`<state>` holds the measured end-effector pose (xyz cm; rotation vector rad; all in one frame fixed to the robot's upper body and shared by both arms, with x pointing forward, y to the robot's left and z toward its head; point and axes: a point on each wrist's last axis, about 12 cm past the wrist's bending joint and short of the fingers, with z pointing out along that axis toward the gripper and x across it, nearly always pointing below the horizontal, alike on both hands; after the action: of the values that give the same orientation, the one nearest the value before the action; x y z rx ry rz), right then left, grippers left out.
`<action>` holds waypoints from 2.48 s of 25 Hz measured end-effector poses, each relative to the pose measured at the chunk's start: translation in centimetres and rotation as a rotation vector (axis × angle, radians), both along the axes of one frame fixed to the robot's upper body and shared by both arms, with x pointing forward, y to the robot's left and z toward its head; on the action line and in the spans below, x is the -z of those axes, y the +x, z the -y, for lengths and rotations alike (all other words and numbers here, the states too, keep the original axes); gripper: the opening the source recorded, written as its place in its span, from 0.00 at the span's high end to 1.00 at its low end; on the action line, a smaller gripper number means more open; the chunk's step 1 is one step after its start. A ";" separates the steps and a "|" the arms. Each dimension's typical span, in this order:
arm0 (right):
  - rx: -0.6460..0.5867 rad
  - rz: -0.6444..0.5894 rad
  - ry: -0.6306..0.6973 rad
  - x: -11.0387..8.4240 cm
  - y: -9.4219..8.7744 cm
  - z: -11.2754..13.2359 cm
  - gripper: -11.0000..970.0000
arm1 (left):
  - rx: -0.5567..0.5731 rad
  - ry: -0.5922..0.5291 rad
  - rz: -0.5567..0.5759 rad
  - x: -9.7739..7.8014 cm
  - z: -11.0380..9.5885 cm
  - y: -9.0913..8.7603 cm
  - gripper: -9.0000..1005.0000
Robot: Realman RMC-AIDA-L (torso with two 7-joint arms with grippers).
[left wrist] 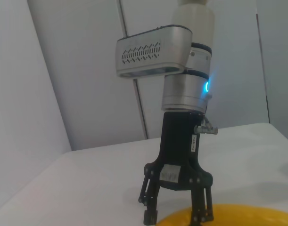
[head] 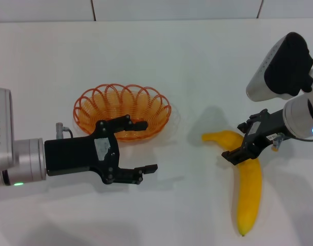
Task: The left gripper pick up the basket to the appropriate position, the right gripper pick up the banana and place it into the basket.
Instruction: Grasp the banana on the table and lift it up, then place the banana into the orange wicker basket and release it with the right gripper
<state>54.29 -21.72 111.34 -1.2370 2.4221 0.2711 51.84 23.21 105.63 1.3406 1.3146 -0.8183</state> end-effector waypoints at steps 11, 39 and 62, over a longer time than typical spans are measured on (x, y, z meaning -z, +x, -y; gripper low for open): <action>-0.001 0.003 -0.011 0.0 0.0 0.1 0.12 | -0.001 -0.001 0.000 0.0 0.0 0.0 0.11; -0.044 0.087 0.011 -2.8 0.7 -1.3 0.49 | -0.002 0.001 0.000 0.0 -0.1 0.0 0.11; -0.350 0.327 0.119 -7.4 4.4 -7.2 0.49 | 0.059 0.024 0.055 0.5 2.9 0.1 0.11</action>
<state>58.73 -14.52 118.73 -1.5151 1.8840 0.2816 51.92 20.27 105.15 1.4170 1.2511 -0.8021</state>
